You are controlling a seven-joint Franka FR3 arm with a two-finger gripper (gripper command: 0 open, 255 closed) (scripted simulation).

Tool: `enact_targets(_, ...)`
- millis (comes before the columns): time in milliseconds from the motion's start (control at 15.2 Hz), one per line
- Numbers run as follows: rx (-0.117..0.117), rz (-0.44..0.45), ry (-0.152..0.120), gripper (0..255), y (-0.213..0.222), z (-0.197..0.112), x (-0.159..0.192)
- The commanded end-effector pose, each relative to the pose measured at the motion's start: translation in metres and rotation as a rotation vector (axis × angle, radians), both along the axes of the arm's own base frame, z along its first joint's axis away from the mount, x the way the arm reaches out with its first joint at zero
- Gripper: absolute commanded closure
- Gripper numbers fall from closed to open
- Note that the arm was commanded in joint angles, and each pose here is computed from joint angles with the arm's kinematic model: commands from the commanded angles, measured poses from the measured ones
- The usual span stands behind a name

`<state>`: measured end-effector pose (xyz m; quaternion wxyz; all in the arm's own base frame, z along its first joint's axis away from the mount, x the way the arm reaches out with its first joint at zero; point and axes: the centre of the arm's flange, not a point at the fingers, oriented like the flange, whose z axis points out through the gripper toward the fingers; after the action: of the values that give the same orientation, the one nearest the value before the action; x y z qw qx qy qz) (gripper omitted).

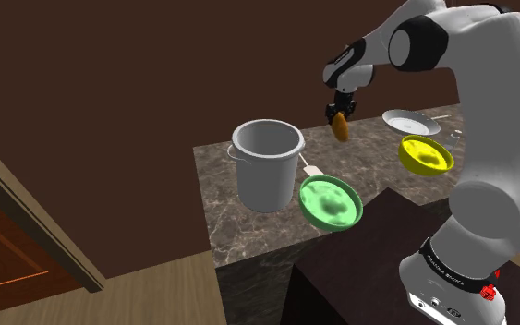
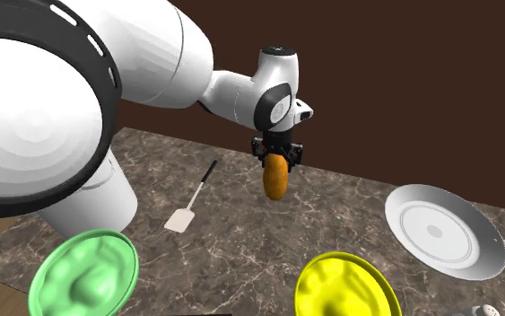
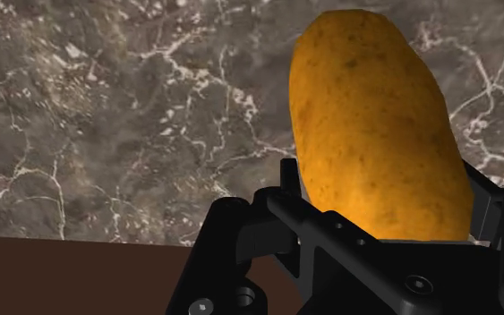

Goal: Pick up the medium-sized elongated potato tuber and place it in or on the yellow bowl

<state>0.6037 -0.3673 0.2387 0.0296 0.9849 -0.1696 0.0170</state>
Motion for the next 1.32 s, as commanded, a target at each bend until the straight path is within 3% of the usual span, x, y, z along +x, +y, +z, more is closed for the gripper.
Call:
enact_targets(0, 0.0, 0.0, 0.0, 255, 0.001, 0.011, 0.0)
enact_targets(1254, 0.0, 0.0, 0.0, 255, 0.001, 0.111, 0.0)
